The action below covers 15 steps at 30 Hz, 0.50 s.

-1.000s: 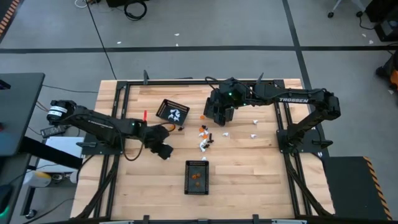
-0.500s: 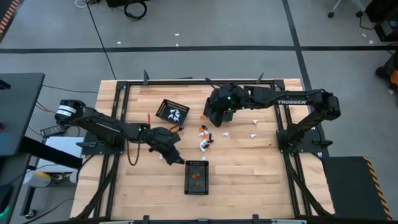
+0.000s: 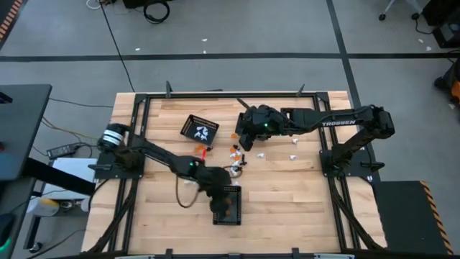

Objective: Sort Halloween decoration
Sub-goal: Put the orange pumpkin toy into the bottom black basket, then put the black skeleton toy into the top right black basket

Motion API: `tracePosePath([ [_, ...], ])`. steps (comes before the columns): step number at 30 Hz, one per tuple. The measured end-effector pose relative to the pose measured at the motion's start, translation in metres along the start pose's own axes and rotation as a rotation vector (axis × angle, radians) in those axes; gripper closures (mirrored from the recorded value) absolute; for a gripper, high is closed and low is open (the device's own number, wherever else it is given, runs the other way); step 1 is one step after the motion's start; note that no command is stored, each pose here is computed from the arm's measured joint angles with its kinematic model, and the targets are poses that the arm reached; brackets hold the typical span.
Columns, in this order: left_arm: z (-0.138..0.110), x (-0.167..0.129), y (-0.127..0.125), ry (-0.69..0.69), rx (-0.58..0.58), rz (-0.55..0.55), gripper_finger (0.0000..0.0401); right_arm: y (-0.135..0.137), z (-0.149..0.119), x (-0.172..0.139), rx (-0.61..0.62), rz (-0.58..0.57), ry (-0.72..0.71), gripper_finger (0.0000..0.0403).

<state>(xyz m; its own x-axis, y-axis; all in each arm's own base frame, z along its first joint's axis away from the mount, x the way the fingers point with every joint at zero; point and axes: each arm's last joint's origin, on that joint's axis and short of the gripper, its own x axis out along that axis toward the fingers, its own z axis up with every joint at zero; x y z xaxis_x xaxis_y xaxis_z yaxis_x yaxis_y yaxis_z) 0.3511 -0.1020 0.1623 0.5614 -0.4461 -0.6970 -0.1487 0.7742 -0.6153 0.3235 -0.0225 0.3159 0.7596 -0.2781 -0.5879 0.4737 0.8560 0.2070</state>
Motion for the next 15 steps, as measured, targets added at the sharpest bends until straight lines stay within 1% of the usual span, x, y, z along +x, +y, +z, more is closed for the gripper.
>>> tracePosePath([
  [3,0.009,0.015,-0.008,0.052,0.052,0.043,0.0287,0.008,-0.004,-0.002,0.033,0.017,0.004,0.0286],
  [5,0.01,0.021,-0.012,0.101,0.084,0.084,0.0287,0.014,-0.006,-0.004,0.048,0.016,-0.004,0.0286],
  [8,0.014,0.026,-0.019,0.085,0.133,0.143,0.0281,0.022,-0.011,-0.007,0.055,0.015,-0.001,0.0286],
  [9,0.014,0.025,-0.022,0.086,0.145,0.162,0.0276,0.024,-0.012,-0.008,0.059,0.02,0.0,0.0286],
  [11,0.018,0.027,-0.026,0.044,0.167,0.163,0.0261,0.028,-0.015,-0.01,0.066,0.026,0.012,0.0286],
  [15,0.018,0.026,-0.026,0.055,0.181,0.168,0.0226,0.032,-0.02,-0.012,0.09,0.031,0.041,0.0286],
])
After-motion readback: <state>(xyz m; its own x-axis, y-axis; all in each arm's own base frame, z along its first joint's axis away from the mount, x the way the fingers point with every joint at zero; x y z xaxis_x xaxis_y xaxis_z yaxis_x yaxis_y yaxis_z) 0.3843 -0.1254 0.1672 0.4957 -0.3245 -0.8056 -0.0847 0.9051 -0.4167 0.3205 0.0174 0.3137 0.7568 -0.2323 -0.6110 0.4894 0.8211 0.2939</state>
